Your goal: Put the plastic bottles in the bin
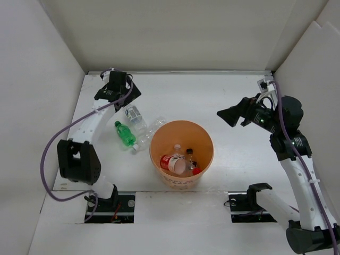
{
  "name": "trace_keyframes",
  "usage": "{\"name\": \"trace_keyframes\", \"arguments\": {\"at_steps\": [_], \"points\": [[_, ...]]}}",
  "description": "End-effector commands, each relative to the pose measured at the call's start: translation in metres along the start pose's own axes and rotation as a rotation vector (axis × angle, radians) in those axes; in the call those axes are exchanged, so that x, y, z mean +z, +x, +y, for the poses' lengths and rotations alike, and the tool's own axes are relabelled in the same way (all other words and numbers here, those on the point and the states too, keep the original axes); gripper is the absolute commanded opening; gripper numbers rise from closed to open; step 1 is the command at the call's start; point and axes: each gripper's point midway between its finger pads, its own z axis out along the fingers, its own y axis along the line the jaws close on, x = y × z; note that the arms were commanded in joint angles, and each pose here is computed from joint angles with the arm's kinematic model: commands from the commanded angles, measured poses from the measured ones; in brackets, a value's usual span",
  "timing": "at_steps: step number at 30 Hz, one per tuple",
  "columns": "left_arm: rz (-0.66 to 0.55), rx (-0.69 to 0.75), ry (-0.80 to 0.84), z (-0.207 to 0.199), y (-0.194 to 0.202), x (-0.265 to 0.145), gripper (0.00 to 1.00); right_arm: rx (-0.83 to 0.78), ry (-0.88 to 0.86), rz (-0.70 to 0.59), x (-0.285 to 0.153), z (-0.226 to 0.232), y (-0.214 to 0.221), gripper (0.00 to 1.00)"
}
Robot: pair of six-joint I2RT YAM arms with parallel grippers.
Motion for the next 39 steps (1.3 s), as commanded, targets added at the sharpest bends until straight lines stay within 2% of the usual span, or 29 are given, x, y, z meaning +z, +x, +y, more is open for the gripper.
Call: {"name": "trace_keyframes", "arguments": {"at_steps": [1, 8, 14, 16, 17, 20, 21, 25, 27, 28, 31, 32, 33, 34, 35, 37, 39], "points": [[0.036, -0.007, 0.031, -0.015, -0.003, 0.025, 1.0, -0.024, -0.061, -0.014, 0.004, 0.011, -0.001, 1.0], [0.129, -0.019, -0.088, 0.003, 0.03, 0.086, 1.0, -0.019, -0.087, 0.0, 0.006, 0.017, 0.004, 1.0], [0.196, -0.045, -0.157, 0.02, 0.063, 0.117, 1.0, -0.022, -0.077, -0.008, 0.003, 0.024, 0.0, 1.0], [0.208, -0.048, -0.183, 0.026, 0.072, 0.128, 0.96, -0.022, -0.077, -0.008, 0.001, 0.025, -0.002, 1.0], [0.218, -0.045, -0.192, 0.029, 0.077, 0.132, 0.84, -0.023, -0.069, -0.013, 0.0, 0.026, -0.004, 1.0], [0.234, -0.035, -0.223, 0.035, 0.087, 0.15, 0.59, -0.032, -0.075, -0.026, -0.006, 0.033, -0.011, 1.0], [0.242, -0.036, -0.219, 0.033, 0.089, 0.153, 0.39, -0.037, -0.07, -0.037, -0.007, 0.034, -0.015, 1.0], [0.206, -0.03, -0.147, 0.006, 0.064, 0.156, 0.06, -0.061, -0.038, -0.067, -0.018, 0.041, -0.03, 1.0], [0.158, -0.037, -0.029, -0.031, 0.028, 0.137, 0.0, -0.077, -0.008, -0.096, -0.025, 0.045, -0.043, 1.0], [0.137, -0.042, -0.009, -0.039, 0.017, 0.135, 0.0, -0.075, -0.007, -0.092, -0.025, 0.045, -0.046, 1.0], [0.032, -0.057, 0.204, -0.093, -0.042, 0.08, 0.0, -0.096, -0.017, -0.126, -0.028, 0.057, -0.065, 1.0], [-0.053, -0.058, 0.308, -0.113, -0.072, 0.046, 0.0, -0.094, -0.032, -0.114, -0.025, 0.059, -0.066, 1.0], [-0.069, -0.028, 0.426, -0.136, -0.081, 0.018, 0.0, -0.097, -0.056, -0.104, -0.024, 0.063, -0.067, 1.0], [-0.148, 0.026, 0.581, -0.17, -0.103, -0.033, 0.0, -0.081, -0.074, -0.099, -0.018, 0.065, -0.072, 1.0], [-0.149, 0.027, 0.583, -0.17, -0.103, -0.034, 0.0, -0.083, -0.087, -0.095, -0.014, 0.067, -0.074, 1.0], [-0.248, 0.134, 0.732, -0.213, -0.116, -0.107, 0.0, -0.058, -0.142, -0.072, -0.006, 0.076, -0.073, 1.0], [-0.306, 0.186, 0.834, -0.234, -0.119, -0.159, 0.0, -0.046, -0.17, -0.072, 0.009, 0.077, -0.079, 1.0]]}}
